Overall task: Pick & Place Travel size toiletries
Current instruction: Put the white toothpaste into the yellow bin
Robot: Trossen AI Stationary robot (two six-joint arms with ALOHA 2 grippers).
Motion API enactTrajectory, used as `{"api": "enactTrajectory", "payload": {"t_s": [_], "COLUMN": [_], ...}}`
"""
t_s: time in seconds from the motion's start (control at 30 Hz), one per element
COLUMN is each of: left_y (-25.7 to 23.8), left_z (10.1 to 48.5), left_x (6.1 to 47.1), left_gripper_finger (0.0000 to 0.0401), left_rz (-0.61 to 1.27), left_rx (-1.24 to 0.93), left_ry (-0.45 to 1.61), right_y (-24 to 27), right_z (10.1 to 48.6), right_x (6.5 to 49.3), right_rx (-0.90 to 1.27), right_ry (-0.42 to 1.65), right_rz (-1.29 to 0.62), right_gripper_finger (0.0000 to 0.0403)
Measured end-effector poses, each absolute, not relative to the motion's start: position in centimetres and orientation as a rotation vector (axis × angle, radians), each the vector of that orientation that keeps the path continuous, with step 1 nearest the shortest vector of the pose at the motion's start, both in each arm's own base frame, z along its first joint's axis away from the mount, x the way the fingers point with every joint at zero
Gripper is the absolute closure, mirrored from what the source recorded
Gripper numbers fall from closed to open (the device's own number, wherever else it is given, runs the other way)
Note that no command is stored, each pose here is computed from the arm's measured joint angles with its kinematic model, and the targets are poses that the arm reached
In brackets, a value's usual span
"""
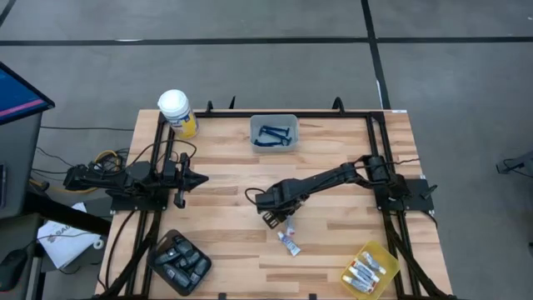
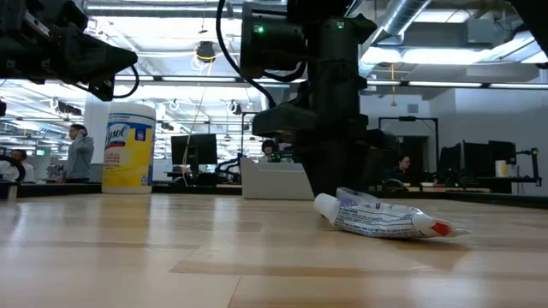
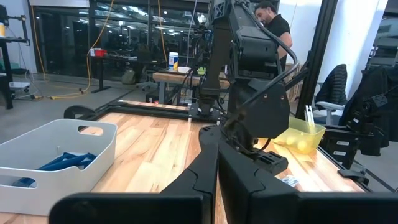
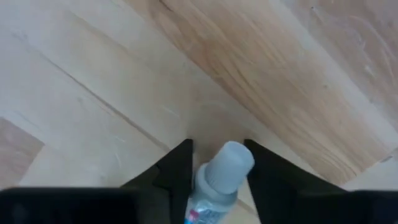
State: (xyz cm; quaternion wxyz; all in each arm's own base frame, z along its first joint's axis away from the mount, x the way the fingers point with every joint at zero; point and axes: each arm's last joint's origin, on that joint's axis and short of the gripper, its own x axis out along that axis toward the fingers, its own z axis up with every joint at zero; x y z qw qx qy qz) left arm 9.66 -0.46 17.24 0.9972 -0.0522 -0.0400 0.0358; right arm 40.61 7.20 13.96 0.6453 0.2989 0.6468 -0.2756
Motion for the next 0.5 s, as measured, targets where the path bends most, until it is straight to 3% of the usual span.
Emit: {"api": "enactTrajectory", "payload": {"t_s": [0.23, 0.5], "left_y": [-0.5, -0.5], "left_z": [17.3, 17.3], "left_x": [9.7, 9.7], "left_gripper_finger": [0.0393, 0.0393], "left_rz": [0.071, 0.071], "left_rx": [-0.105, -0.105], "left_ry": [-0.080, -0.080], "right_y": [7.3, 8.0], "right_z": [14.0, 15.4], "right_x": [40.5, 41.1], "right_rx": [0.661, 0.602], "right_ry": [1.484, 1.458], "right_rz": [-0.601, -0.506], "right_gripper_finger": [0.0346, 0.0348]}}
